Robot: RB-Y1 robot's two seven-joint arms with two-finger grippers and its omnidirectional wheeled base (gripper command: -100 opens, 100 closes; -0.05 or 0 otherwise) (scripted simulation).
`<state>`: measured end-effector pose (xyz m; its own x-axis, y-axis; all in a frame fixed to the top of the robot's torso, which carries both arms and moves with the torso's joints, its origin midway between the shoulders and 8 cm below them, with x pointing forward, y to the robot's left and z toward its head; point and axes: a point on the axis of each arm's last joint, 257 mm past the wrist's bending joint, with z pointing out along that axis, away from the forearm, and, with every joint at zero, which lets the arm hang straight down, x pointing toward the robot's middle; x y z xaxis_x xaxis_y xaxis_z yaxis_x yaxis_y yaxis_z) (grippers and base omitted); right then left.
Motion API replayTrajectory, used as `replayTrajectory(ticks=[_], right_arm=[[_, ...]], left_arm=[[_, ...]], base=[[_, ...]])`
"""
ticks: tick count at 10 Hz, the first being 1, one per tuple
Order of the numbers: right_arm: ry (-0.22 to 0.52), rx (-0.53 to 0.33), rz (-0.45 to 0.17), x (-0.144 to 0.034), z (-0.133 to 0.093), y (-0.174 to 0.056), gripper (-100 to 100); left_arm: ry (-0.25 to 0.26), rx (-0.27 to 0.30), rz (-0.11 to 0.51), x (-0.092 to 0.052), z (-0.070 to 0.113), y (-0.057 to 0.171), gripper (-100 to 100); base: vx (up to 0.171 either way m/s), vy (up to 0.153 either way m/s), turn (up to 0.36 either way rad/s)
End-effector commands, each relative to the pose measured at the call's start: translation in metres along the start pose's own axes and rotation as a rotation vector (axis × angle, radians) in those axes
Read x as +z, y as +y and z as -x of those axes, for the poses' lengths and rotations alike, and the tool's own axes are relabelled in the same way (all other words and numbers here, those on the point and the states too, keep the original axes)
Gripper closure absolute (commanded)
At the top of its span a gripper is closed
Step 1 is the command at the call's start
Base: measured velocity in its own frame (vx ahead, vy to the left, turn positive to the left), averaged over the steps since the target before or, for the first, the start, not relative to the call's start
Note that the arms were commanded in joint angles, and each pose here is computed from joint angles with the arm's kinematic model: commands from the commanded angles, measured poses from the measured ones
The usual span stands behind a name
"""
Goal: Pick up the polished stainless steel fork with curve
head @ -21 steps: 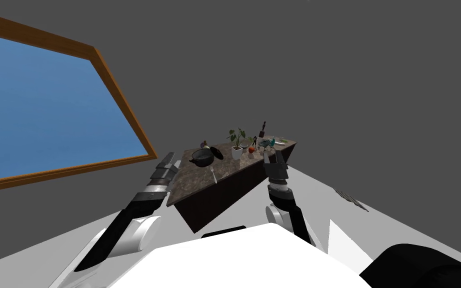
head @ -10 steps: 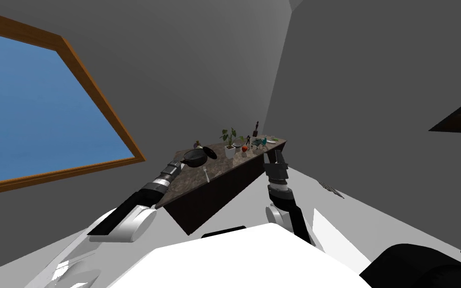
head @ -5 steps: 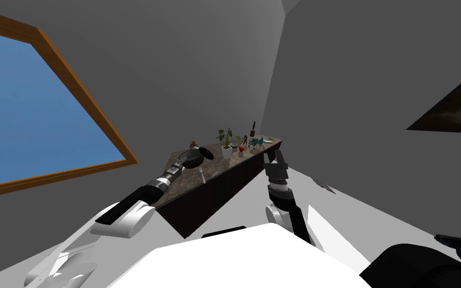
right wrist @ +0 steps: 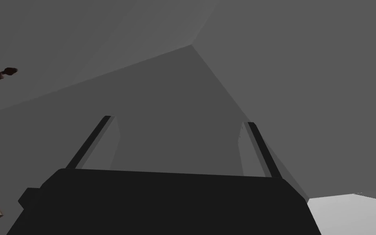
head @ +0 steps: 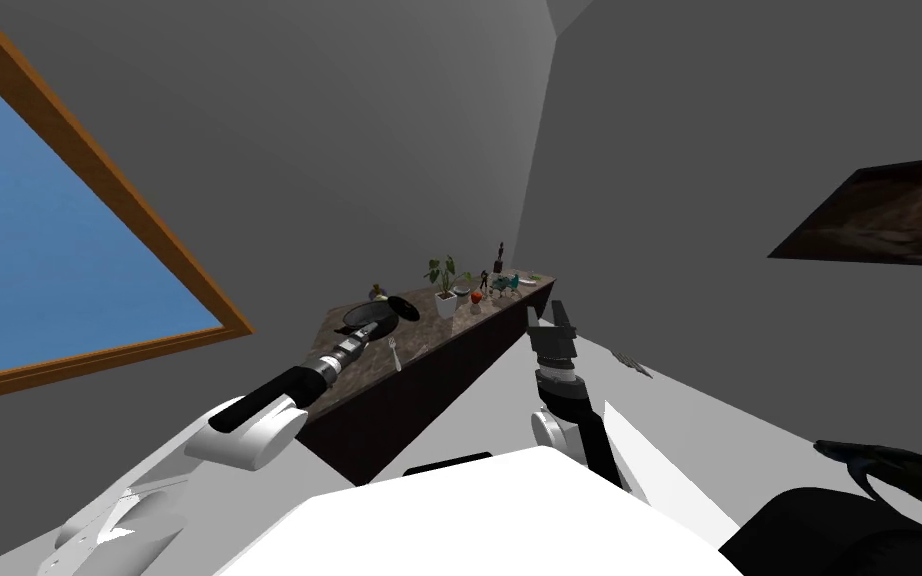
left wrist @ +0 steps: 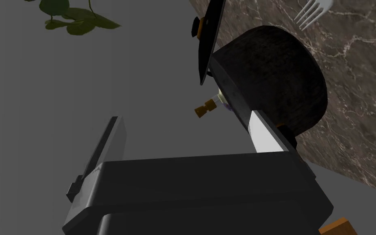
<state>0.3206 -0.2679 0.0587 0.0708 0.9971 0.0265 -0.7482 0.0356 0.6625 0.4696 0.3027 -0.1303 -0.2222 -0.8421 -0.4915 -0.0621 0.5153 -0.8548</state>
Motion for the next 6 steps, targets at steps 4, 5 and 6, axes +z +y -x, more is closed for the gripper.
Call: replayTrajectory(ticks=[4,5,6], right_arm=[[0.000,0.000,0.000,0.000,0.000,0.000,0],[0.000,0.000,0.000,0.000,0.000,0.000,0],[0.000,0.000,0.000,0.000,0.000,0.000,0]], left_arm=[[0.078,0.074,0.161,0.001,-0.002,0.043,-100],[0.084,0.075,0.184,0.000,-0.003,0.049,-100],[0.109,0.102,0.226,-0.001,-0.004,0.061,-100]], base=[[0.030,-0.037,-0.083],[0.033,-0.024,-0.058],[0.048,-0.034,-0.114]])
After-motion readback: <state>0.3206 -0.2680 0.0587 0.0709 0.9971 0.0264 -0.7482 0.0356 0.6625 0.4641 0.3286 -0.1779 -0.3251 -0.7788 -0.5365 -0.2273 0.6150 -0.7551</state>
